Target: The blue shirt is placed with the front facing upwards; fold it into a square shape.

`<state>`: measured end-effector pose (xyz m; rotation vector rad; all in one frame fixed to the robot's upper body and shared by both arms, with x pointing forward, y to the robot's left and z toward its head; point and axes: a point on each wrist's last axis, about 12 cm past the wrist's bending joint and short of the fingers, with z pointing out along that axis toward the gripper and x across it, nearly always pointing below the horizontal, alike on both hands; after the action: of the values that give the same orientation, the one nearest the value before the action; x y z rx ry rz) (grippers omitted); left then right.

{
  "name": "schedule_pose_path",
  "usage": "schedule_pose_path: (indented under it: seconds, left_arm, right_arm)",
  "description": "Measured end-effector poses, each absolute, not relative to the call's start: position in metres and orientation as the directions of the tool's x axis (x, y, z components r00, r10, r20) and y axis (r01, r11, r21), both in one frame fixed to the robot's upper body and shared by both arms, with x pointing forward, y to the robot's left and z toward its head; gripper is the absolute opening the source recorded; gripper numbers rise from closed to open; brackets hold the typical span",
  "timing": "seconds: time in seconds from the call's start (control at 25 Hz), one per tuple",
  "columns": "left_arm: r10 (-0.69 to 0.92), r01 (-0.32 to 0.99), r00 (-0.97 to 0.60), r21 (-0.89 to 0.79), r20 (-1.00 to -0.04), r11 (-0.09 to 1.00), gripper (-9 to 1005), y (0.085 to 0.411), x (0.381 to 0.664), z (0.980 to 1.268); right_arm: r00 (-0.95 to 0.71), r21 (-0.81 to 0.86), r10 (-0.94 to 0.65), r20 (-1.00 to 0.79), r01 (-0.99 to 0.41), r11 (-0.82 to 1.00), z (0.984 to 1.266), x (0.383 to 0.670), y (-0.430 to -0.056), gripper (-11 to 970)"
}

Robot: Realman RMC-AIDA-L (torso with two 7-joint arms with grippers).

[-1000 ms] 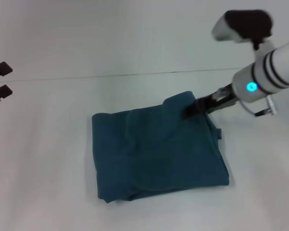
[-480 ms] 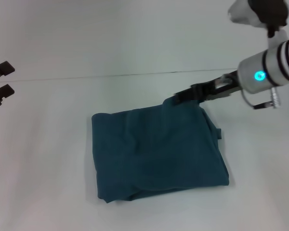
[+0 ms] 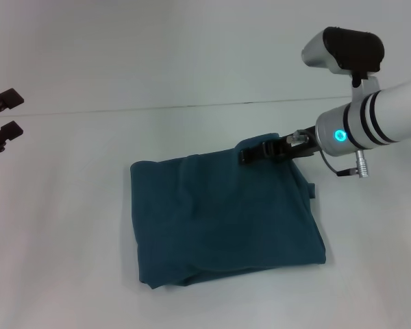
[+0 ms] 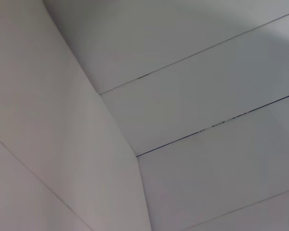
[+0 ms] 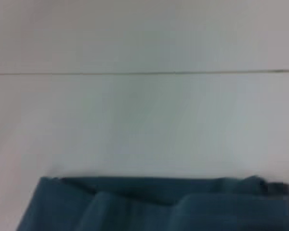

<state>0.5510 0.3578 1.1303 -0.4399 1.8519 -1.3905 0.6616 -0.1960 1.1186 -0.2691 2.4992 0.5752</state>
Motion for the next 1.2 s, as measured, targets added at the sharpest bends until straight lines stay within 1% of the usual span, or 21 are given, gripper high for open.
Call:
schedule_pose_path:
  seconds: [0.4,0.52,0.6,0.72,0.84,0.96,1.08,1.2]
  left_arm:
    - [-0.667,0.167,-0.648,-0.923,-0.368,0.346,755,0.357,0.552,1.131]
    - [-0.667,0.167,-0.648,-0.923,-0.367,0.346,755,0.357,0.552,1.131]
    - [-0.667,0.167,-0.647,-0.922,-0.369,0.348,755,0.358,0.552,1.131]
    - [-0.668,0.166,-0.646,-0.922,-0.369,0.349,755,0.358,0.552,1.131]
    - [-0.668,0.166,-0.646,-0.923,-0.369,0.348,755,0.358,0.552,1.131]
    - [-0.667,0.168,-0.648,-0.923,-0.368,0.346,755,0.357,0.552,1.130]
    - [-0.666,0.166,-0.652,-0.925,-0.363,0.342,756,0.356,0.552,1.128]
    - [-0.660,0.163,-0.658,-0.924,-0.362,0.345,756,0.355,0.552,1.127]
  right_arm:
    - [-0.826,0.347,-0.010,-0.564,-0.248,0.904,1.129,0.667,-0.222,866]
    - [-0.838,0.410,-0.024,-0.546,-0.291,0.864,1.142,0.661,-0.227,866]
    - [-0.845,0.495,-0.032,-0.534,-0.343,0.798,1.155,0.649,-0.229,866]
    - [-0.868,0.600,-0.039,-0.496,-0.375,0.707,1.164,0.634,-0.232,866]
    - [-0.898,0.644,-0.060,-0.435,-0.357,0.676,1.158,0.625,-0.235,866]
    - [-0.928,0.663,-0.076,-0.366,-0.317,0.678,1.145,0.619,-0.239,866]
    - [-0.939,0.660,-0.078,-0.336,-0.294,0.691,1.138,0.616,-0.242,866]
    - [-0.938,0.653,-0.073,-0.339,-0.290,0.700,1.137,0.616,-0.248,866]
